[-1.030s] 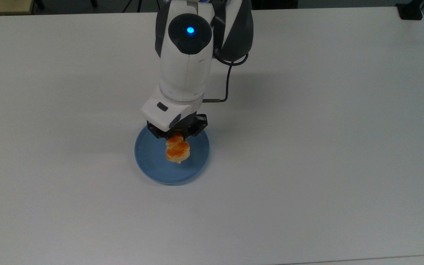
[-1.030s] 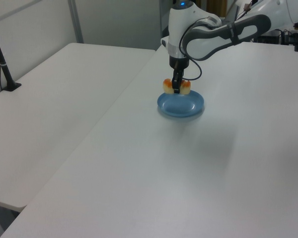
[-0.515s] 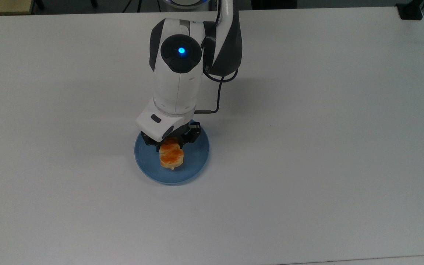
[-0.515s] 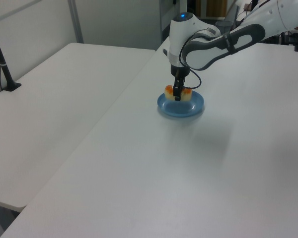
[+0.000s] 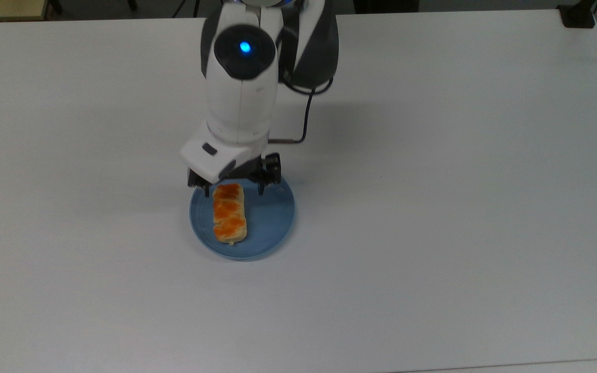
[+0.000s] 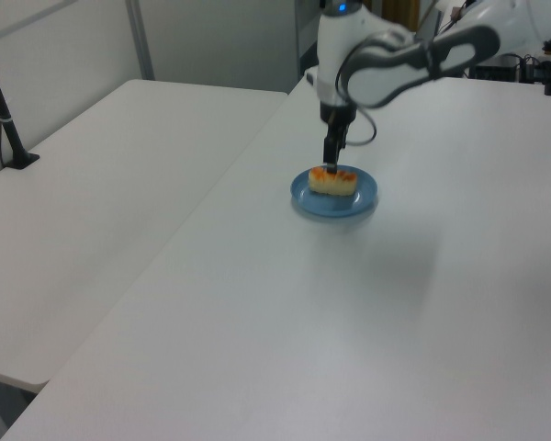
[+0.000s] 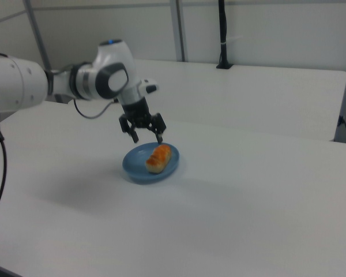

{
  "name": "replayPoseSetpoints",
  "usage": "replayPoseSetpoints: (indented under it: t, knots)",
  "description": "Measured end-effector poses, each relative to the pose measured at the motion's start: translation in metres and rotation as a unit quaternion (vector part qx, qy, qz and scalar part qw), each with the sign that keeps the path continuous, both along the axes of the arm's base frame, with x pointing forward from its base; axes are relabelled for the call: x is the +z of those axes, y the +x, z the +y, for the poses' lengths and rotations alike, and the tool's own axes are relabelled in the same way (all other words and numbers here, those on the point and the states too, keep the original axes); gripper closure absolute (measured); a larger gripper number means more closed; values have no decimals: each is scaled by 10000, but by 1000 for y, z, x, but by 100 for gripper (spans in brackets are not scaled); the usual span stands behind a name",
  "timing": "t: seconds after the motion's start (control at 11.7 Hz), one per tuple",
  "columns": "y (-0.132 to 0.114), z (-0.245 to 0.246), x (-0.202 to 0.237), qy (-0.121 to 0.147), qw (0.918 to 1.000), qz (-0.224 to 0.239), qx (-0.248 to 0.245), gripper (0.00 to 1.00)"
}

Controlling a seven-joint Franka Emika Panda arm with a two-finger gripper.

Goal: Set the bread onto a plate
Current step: 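Open the gripper to release the roll and raise it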

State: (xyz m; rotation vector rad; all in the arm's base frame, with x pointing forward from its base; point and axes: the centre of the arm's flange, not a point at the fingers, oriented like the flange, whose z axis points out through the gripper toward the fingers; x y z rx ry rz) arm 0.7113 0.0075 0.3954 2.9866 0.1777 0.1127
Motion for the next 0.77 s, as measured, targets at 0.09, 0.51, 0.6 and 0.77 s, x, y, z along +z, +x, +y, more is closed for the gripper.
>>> replayPoseSetpoints:
  t: [0.09,0.51,0.6,0.77]
  knots:
    - [-11,-4,35,135,9998,71,-120,0]
    - [-101,-40,198,773,9949,232,-609,0]
    - [-111,-45,211,799,9945,211,-644,0]
    - [-120,-46,218,821,9943,192,-646,0]
